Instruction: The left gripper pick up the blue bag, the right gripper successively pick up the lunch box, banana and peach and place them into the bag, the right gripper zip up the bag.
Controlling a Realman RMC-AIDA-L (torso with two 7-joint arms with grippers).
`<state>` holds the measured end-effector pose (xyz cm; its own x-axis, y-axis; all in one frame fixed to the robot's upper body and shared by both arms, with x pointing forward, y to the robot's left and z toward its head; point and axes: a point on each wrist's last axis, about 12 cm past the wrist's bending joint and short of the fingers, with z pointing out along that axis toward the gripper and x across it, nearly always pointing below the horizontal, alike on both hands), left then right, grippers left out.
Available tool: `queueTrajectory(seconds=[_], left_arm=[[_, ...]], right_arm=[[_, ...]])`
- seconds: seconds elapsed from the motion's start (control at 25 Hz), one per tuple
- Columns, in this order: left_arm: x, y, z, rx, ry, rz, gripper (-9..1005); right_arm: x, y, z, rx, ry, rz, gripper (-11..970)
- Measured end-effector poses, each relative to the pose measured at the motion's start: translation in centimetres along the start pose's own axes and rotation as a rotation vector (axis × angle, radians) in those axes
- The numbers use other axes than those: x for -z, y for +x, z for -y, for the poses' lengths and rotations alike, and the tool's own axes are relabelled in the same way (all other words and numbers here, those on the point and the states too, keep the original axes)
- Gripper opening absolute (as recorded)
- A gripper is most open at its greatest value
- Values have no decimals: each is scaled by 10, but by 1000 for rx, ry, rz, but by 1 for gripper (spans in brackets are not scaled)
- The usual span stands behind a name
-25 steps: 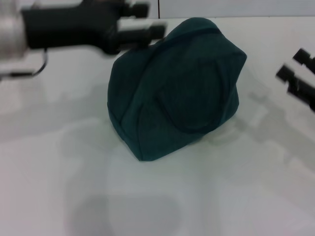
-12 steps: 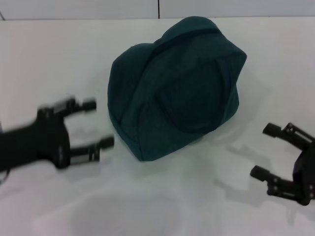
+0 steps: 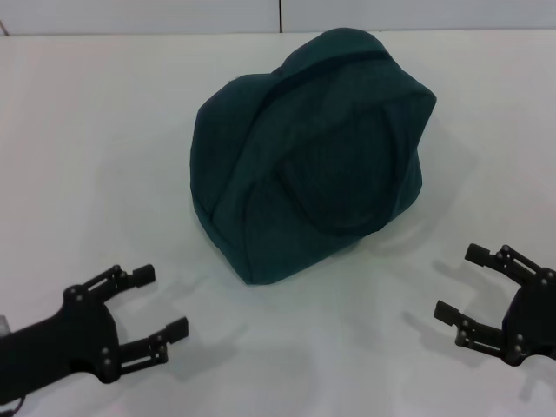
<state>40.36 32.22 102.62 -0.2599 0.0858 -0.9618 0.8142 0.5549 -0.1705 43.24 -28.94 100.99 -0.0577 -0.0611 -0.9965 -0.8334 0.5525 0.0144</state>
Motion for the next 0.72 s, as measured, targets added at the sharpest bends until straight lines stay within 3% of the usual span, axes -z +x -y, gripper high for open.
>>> queueTrajectory(seconds=[0.72], left_arm=[[-3,3,-1,-9,-6,-7,880]], right_arm=[[-3,4,2,8,4,-38,868]])
